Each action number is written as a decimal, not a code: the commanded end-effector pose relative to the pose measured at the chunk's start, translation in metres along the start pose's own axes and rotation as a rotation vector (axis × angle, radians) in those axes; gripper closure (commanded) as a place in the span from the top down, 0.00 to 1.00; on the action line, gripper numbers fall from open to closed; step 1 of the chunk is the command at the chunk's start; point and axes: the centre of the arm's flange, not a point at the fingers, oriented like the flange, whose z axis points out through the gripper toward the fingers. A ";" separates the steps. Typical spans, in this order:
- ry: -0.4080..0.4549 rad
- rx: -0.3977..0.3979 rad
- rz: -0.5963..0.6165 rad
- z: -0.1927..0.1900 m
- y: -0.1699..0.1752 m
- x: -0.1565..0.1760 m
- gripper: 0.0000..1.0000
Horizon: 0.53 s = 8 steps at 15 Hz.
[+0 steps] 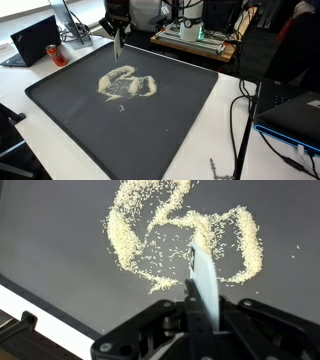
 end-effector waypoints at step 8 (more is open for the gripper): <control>-0.113 0.121 0.008 -0.053 0.095 -0.024 0.01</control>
